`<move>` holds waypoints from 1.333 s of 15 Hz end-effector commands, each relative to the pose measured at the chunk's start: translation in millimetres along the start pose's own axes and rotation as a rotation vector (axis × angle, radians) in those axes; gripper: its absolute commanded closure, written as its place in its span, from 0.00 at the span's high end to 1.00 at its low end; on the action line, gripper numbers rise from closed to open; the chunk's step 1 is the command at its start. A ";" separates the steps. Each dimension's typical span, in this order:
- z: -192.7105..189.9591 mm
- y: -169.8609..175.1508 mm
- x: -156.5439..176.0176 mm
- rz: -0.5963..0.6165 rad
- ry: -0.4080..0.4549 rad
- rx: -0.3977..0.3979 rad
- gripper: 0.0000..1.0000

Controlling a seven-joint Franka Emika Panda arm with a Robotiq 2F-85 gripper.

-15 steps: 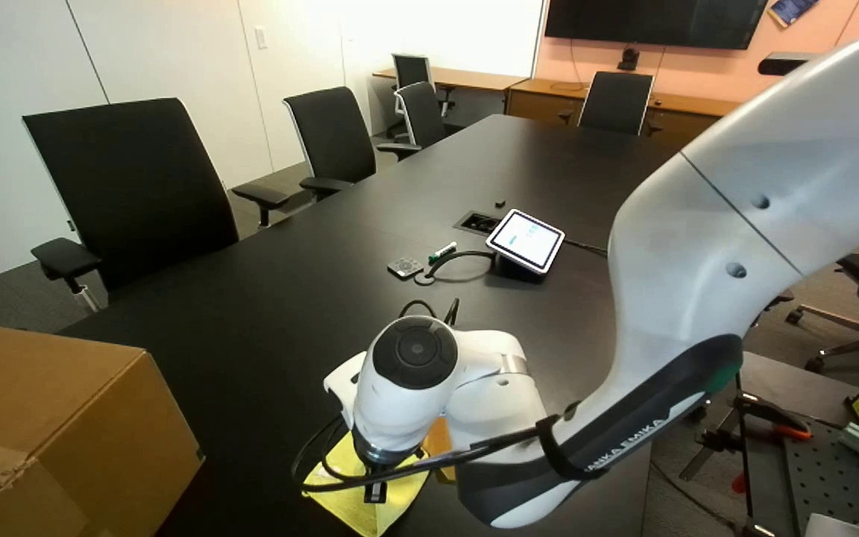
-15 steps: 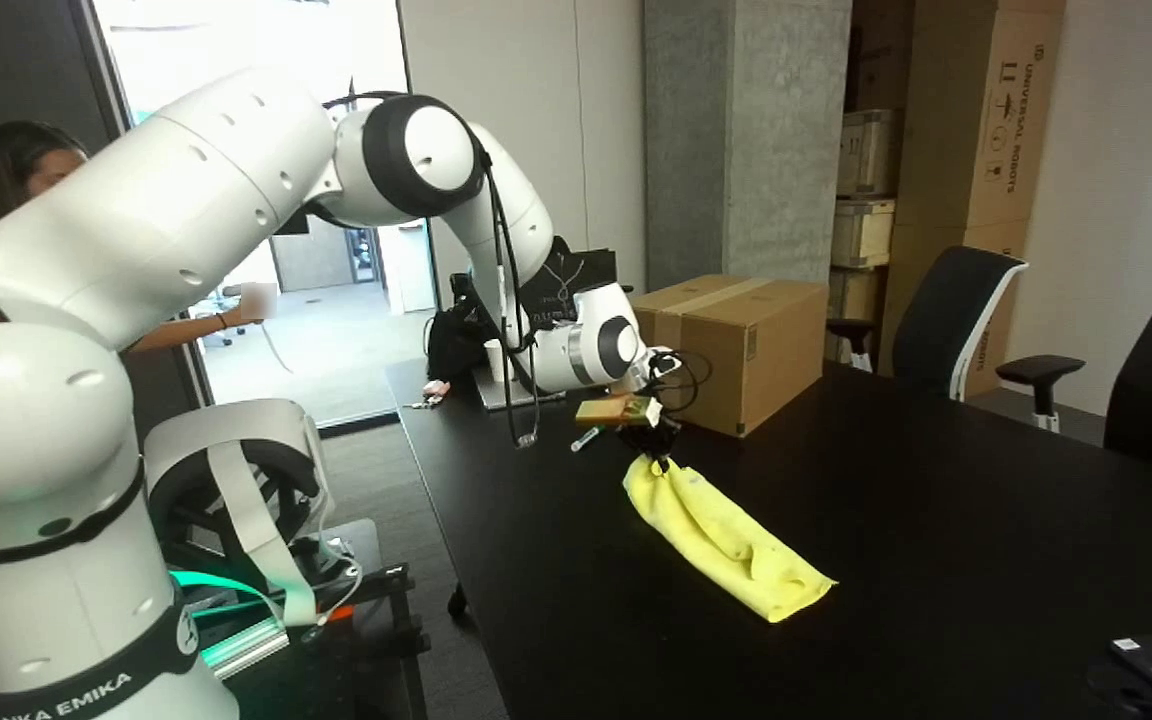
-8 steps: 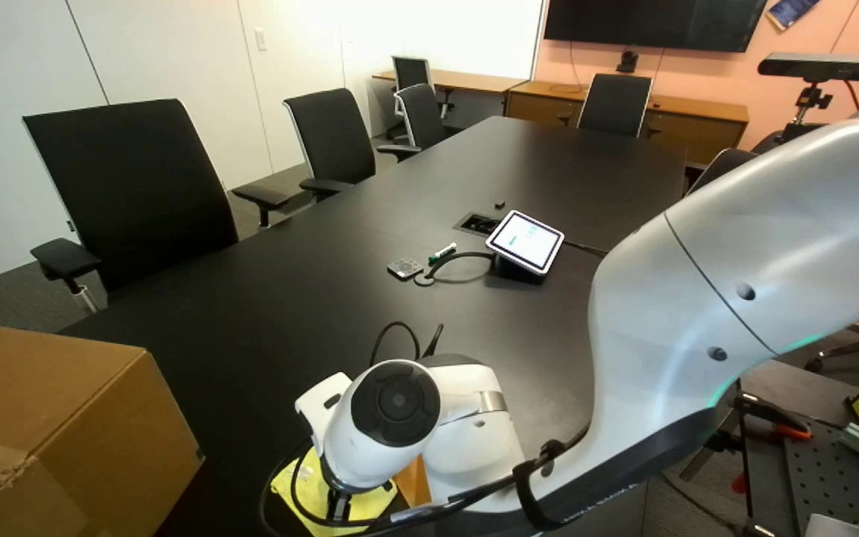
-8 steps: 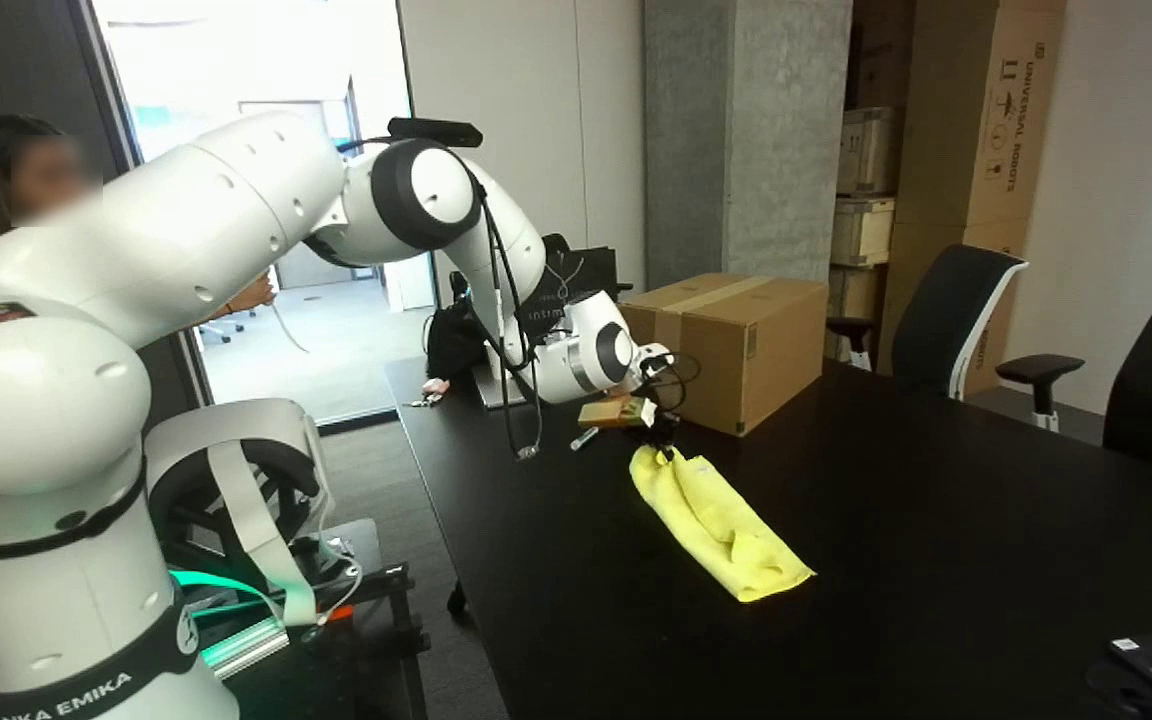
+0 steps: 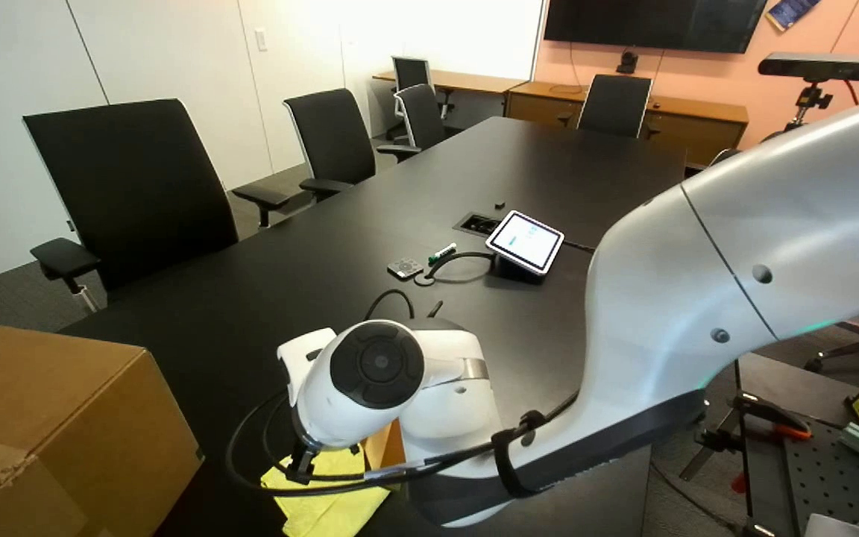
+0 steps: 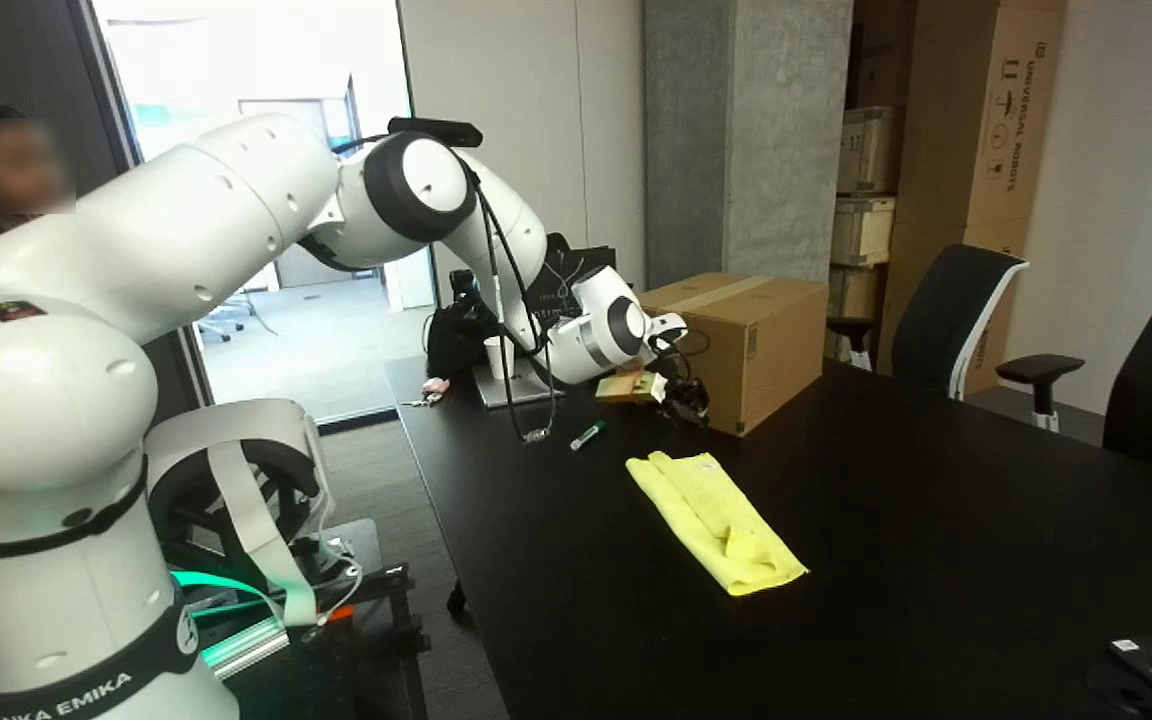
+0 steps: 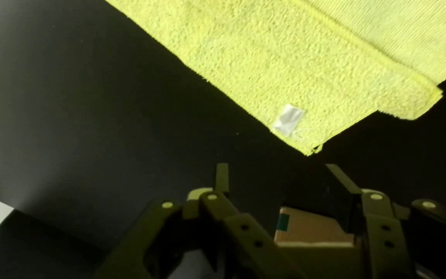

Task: Fold the towel in half once from bottom to top

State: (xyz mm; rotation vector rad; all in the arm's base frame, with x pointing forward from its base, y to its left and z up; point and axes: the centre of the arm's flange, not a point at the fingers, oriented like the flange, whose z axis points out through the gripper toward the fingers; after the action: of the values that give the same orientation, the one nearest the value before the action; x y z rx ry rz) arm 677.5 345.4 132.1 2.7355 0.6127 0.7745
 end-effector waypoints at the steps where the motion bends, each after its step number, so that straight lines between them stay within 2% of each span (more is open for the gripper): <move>1: -31.5 40.2 0.9 0.034 -0.041 -0.028 0.96; 3: -53.2 77.7 -22.9 0.015 -0.156 -0.019 1.00; 8: -81.1 136.6 -84.9 0.026 -0.456 -0.085 1.00; 11: -112.3 163.4 -121.4 0.038 -0.642 -0.050 1.00; 13: -138.4 176.3 -143.5 0.038 -0.722 -0.029 1.00; 16: -180.5 195.8 -176.5 0.056 -0.776 0.016 1.00; 20: -234.1 225.0 -215.6 0.075 -0.716 0.076 1.00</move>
State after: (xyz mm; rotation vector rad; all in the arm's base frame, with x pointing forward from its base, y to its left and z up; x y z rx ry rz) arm 511.9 104.2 263.6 2.7532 0.3417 -0.2964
